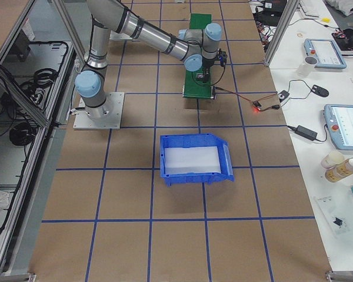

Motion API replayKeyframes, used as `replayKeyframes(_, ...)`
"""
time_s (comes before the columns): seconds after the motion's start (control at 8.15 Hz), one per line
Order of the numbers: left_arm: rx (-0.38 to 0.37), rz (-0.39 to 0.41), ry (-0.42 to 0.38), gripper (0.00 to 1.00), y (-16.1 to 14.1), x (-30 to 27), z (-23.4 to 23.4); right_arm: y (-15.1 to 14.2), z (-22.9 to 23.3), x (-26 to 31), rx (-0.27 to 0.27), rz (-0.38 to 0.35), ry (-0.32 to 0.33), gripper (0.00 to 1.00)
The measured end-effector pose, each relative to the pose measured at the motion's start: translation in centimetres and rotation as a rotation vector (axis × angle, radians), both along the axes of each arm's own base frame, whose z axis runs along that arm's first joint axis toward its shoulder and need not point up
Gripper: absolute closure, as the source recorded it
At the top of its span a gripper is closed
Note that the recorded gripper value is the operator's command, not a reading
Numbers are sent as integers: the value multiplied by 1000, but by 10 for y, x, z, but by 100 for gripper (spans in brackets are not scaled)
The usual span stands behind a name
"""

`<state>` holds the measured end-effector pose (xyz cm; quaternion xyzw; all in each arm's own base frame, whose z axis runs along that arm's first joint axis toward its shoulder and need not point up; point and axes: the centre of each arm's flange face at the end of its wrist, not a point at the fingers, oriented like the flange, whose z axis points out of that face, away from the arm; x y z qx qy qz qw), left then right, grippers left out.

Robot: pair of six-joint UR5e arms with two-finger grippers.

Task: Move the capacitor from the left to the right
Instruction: 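Lower the right gripper onto the capacitor arriving on the belt and grasp it, then lift the capacitor with the right gripper and carry it toward the blue bin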

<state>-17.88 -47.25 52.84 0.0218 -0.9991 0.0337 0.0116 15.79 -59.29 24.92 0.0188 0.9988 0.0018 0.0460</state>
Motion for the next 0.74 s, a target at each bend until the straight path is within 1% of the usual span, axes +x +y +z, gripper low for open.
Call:
replayKeyframes(0.12, 0, 0, 0, 0, 0, 0, 0, 1, -1, -2, 5, 0, 20, 78)
replayKeyframes(0.25, 0, 0, 1, 0, 0, 0, 0, 4, -4, -4, 19, 0, 36, 86)
replayKeyframes(0.37, 0, 0, 1, 0, 0, 0, 0, 7, -6, -5, 33, -1, 43, 89)
replayKeyframes(0.49, 0, -1, 1, 0, 0, 0, 0, 9, -5, -6, 43, -3, 48, 89)
replayKeyframes(0.61, 0, -1, 1, 0, 0, 0, 0, 7, -1, -10, 39, -12, 51, 89)
replayKeyframes(0.74, 0, 0, 0, 0, 0, 0, 0, 1, 9, -20, 22, -25, 53, 89)
